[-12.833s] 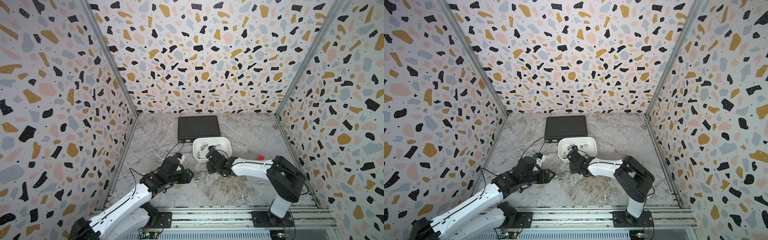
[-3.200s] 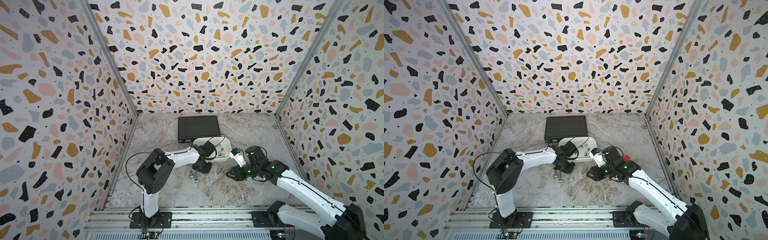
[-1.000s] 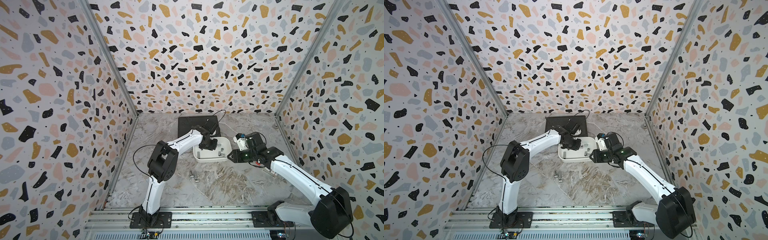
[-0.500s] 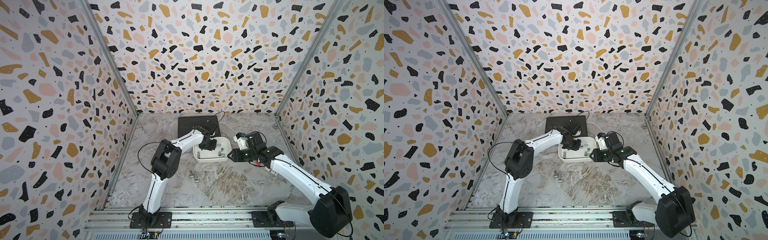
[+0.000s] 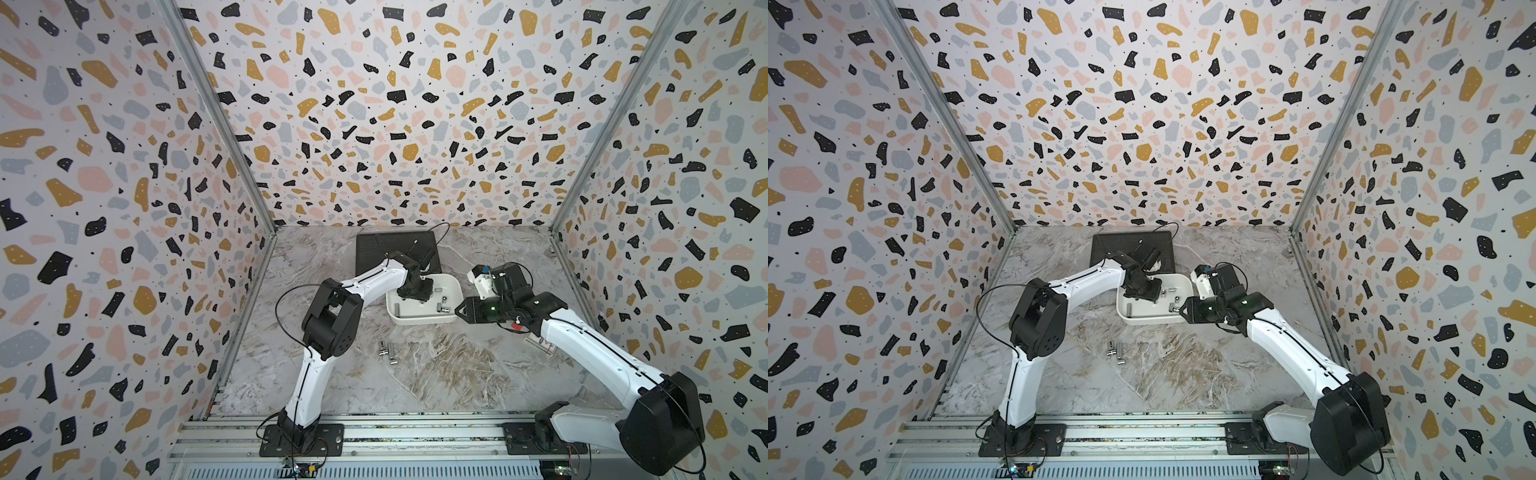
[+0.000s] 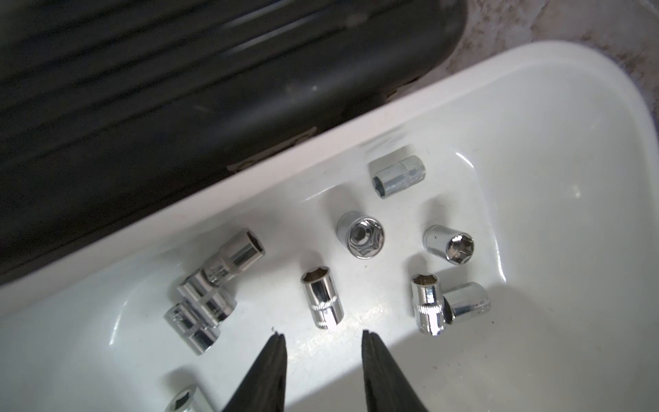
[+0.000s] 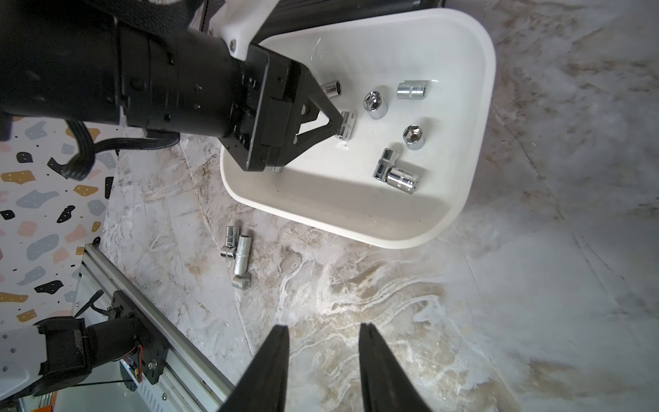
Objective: Put the socket on the desktop into the storage box
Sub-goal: Place the socket head in the storage box, then pick up the socket head at the center of the board.
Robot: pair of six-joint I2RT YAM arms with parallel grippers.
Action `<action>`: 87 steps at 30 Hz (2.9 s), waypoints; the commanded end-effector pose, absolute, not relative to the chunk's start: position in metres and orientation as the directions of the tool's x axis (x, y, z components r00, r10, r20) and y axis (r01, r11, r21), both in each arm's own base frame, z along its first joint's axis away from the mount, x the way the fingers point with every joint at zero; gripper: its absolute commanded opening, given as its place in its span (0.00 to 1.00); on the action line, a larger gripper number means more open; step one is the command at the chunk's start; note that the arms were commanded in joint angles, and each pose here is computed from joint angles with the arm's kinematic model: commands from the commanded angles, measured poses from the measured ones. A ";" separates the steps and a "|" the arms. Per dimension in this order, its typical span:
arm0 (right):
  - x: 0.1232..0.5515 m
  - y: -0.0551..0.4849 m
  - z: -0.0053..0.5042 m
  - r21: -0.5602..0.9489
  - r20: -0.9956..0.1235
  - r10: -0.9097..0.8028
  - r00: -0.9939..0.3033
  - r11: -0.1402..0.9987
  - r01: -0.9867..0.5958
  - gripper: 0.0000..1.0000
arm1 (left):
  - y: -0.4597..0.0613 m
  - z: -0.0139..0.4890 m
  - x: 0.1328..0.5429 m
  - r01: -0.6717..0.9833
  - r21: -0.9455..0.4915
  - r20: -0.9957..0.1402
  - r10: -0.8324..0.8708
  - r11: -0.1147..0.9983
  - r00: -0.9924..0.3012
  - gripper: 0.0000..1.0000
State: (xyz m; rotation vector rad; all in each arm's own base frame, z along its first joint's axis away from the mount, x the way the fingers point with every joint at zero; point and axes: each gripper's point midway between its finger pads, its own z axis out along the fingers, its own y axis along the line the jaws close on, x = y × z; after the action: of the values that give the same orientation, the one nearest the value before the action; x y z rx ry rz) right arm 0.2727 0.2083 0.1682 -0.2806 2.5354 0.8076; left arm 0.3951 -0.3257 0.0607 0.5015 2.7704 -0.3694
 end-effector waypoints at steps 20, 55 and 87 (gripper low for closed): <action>0.264 0.212 0.194 0.495 -0.532 -0.103 -0.841 0.767 -0.407 0.38 | -0.285 0.140 0.361 0.329 -0.229 -0.473 0.191 0.916 -0.860 0.42; 0.167 0.251 0.165 0.369 -0.550 -0.428 -0.717 0.646 -0.669 0.39 | -0.197 0.101 0.218 0.080 -0.301 -0.365 -0.037 0.950 -0.930 0.50; 0.158 0.231 0.149 0.335 -0.563 -0.412 -0.716 0.679 -0.654 0.38 | -0.232 0.040 0.194 0.043 -0.179 -0.138 0.018 0.983 -0.990 0.55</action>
State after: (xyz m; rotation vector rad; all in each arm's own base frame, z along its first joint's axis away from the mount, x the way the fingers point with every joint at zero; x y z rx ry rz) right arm 0.1578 0.2321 0.1440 -0.8296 2.4682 0.7383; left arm 0.1937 -0.2255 0.0377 0.0489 2.9773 -0.2592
